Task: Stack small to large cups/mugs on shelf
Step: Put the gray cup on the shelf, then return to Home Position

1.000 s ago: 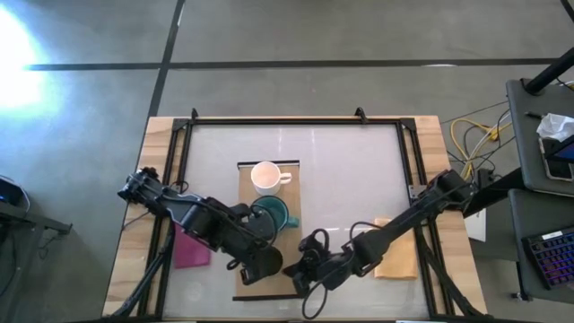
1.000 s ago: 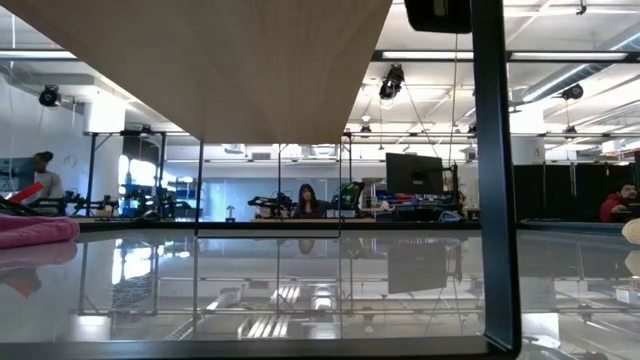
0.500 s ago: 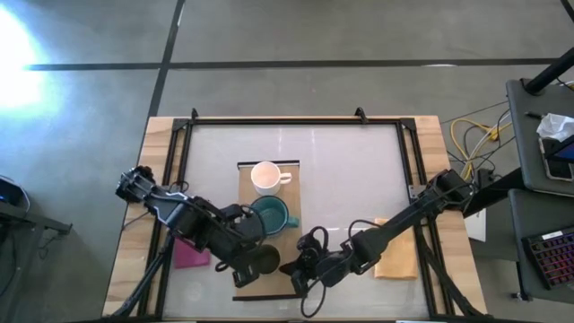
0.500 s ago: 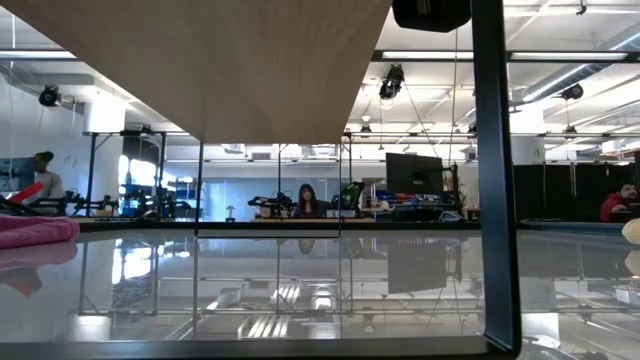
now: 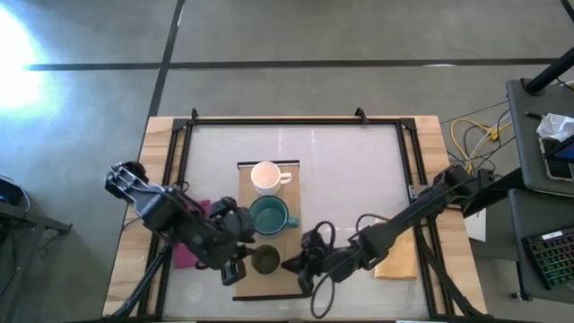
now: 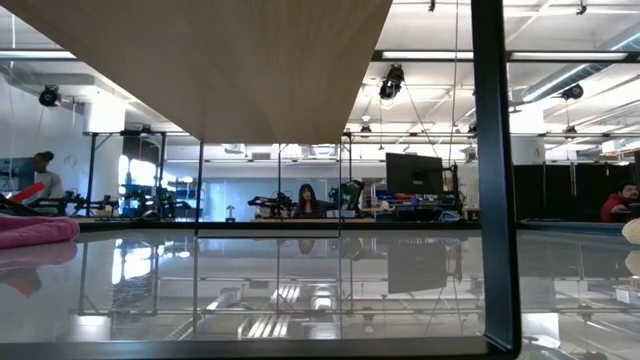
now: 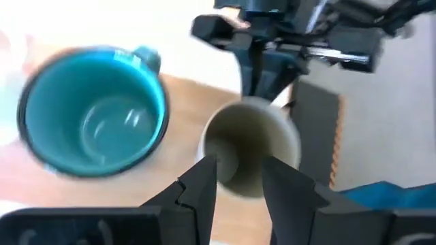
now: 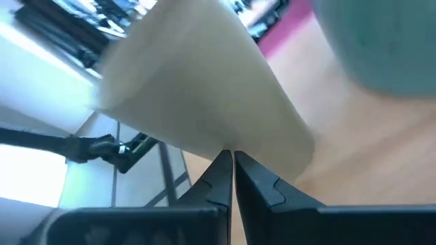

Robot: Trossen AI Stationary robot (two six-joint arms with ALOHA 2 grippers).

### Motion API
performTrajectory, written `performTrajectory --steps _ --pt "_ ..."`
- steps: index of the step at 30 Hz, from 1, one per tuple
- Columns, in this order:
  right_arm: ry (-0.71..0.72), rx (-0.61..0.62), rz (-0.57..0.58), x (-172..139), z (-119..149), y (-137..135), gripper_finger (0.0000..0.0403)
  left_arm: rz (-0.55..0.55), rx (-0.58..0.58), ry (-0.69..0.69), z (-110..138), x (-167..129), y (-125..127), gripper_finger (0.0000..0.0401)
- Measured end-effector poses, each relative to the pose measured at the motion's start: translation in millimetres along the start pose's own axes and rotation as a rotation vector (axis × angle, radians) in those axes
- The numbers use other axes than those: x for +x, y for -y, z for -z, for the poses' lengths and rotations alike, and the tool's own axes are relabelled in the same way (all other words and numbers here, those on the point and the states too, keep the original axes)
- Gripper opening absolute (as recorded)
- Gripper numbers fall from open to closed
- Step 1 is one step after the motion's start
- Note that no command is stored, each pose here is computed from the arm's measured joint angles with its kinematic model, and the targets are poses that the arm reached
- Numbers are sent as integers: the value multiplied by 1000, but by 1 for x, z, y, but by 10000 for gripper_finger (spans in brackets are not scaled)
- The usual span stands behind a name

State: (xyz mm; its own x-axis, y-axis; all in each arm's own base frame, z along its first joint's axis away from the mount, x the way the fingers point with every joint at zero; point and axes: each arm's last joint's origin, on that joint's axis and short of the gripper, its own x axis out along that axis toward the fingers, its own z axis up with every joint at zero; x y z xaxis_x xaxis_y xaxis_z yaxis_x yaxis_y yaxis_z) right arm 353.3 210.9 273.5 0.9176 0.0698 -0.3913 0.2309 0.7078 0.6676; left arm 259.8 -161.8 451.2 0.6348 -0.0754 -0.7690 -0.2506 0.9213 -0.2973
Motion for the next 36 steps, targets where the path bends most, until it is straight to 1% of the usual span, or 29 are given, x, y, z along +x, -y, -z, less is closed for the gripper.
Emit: performTrajectory --steps 3,6,8,9,10,11,12,13,14,15,16,18,19,21,23,25,27,30,31,33,35,36 --pt "32 -90 -55 -19 -17 -10 9 81 85 82 -5 -17 0 101" --pt "77 -217 -138 -50 -41 -23 9 188 234 203 -9 -41 1 101" --pt "80 -262 -212 -73 -56 -30 9 229 335 271 -11 -59 -3 101" --pt "93 -263 -243 -83 -63 -33 9 271 315 279 -12 -67 -6 101" --pt "111 -246 -275 -96 -72 -36 9 314 270 280 -12 -74 -9 101" --pt "124 -200 -301 -107 -79 -37 9 356 239 290 -12 -81 -11 101" --pt "141 -137 -329 -119 -87 -39 9 405 242 294 -12 -86 -11 101" --pt "167 -110 -359 -130 -94 -41 9 459 285 316 -11 -92 -10 101" --pt "201 -127 -400 -142 -100 -44 9 527 367 346 -9 -97 -6 101" --pt "230 -195 -455 -152 -103 -49 9 604 468 384 -7 -103 -2 101" --pt "257 -282 -519 -161 -105 -54 9 674 540 417 -6 -108 1 101" --pt "290 -428 -659 -172 -105 -62 9 783 595 472 -6 -115 3 101" --pt "287 -464 -722 -174 -104 -65 9 804 615 494 -6 -116 2 101" --pt "249 -484 -808 -171 -99 -68 9 790 642 511 -3 -109 1 101" --pt "222 -488 -803 -159 -93 -69 9 781 657 521 1 -94 2 101" --pt "194 -505 -784 -137 -86 -66 9 791 688 557 6 -78 4 101" --pt "157 -529 -826 -114 -85 -60 9 818 732 598 8 -62 2 101" --pt "116 -561 -983 -93 -104 -47 9 839 745 669 2 -53 -21 101" --pt "109 -567 -1008 -89 -115 -40 9 821 737 686 -1 -52 -31 101" --pt "89 -576 -1005 -83 -135 -25 9 754 712 704 -5 -50 -52 101" --pt "77 -576 -938 -80 -154 -6 9 684 679 725 -8 -52 -75 101" --pt "69 -582 -902 -85 -163 3 9 651 662 745 -10 -56 -86 101"
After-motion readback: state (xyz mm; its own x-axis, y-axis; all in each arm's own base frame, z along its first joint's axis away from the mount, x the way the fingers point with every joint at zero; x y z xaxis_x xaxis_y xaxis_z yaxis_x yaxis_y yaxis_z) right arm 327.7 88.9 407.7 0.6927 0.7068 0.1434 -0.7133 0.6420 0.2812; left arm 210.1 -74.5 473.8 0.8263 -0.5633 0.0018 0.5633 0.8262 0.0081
